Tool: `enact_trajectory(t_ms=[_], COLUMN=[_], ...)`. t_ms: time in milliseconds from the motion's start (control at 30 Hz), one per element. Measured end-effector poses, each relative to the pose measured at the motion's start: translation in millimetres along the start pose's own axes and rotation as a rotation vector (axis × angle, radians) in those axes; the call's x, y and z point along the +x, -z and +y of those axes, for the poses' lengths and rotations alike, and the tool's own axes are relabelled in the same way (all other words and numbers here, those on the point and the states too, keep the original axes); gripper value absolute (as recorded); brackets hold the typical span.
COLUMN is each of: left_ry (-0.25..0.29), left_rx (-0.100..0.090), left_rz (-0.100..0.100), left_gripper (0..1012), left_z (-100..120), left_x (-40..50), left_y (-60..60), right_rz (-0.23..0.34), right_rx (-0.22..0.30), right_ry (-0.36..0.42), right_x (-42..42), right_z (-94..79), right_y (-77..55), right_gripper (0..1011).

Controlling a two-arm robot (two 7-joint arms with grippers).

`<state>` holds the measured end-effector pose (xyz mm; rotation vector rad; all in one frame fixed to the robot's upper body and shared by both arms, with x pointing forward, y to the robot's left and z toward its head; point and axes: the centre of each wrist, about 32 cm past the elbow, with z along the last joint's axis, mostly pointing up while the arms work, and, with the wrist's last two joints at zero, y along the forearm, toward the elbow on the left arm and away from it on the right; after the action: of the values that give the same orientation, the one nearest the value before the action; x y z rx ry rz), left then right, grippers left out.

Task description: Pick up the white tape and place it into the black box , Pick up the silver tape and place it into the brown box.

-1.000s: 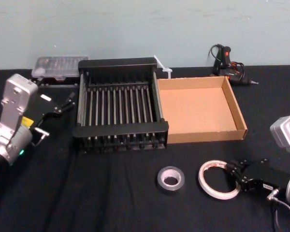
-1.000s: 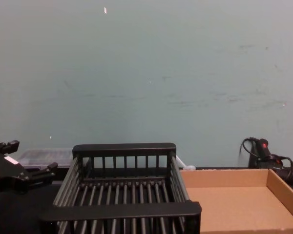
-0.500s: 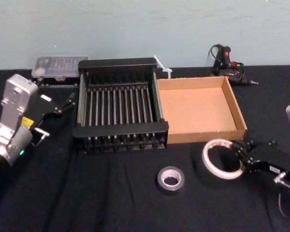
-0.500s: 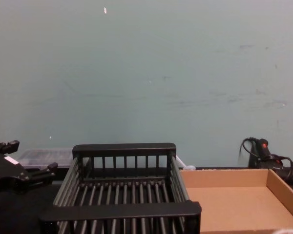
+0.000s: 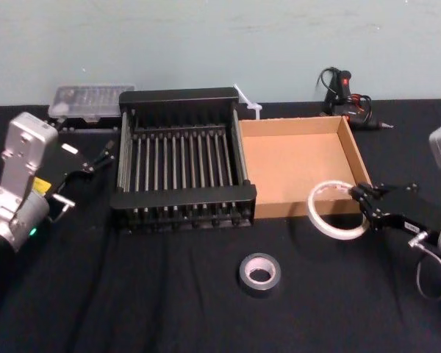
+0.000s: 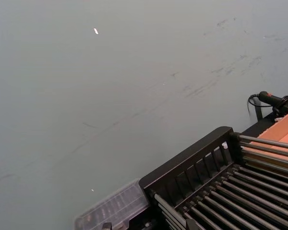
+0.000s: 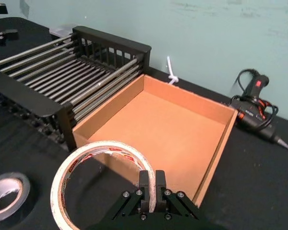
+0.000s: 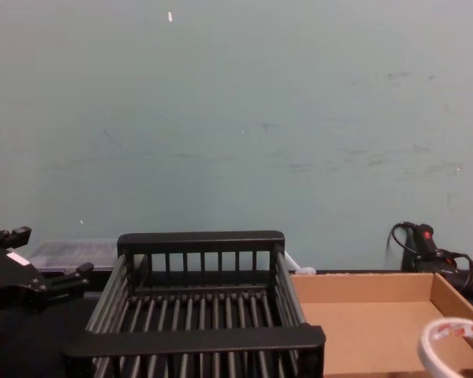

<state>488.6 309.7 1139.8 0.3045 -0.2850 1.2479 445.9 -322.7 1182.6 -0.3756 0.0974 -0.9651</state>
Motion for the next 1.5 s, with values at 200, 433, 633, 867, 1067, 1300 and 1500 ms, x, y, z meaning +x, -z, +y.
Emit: enact_trajectory(t_ms=[200, 433, 633, 867, 1067, 1300, 1500], left_ry=[0.000, 0.000, 0.000, 0.000, 0.000, 0.000, 0.000], left_rx=[0.000, 0.000, 0.000, 0.000, 0.000, 0.000, 0.000], left_rz=[0.000, 0.000, 0.000, 0.000, 0.000, 0.000, 0.000], left_gripper=[1001, 1001, 1001, 1001, 1002, 1001, 1001], left_z=[0, 0, 0, 0, 0, 0, 0], left_x=[0.0, 0.0, 0.0, 0.0, 0.0, 0.0, 0.0], left_y=[0.0, 0.0, 0.0, 0.0, 0.0, 0.0, 0.0], right_rz=[-0.017, -0.043, -0.061, -0.073, -0.086, -0.101, -0.111], right_rx=[0.014, 0.031, 0.044, 0.054, 0.067, 0.075, 0.076], right_ry=[0.010, 0.008, -0.003, -0.022, -0.043, -0.070, -0.093], right_x=[2.1, 3.6, 3.0, -0.4, -5.1, -12.3, -19.4], right_z=[11.4, 25.1, 38.3, 52.9, 64.8, 77.6, 87.6], right_y=[-8.5, -20.9, -31.8, -42.1, -51.8, -62.6, -68.8], right_gripper=[86, 86, 86, 86, 86, 86, 86])
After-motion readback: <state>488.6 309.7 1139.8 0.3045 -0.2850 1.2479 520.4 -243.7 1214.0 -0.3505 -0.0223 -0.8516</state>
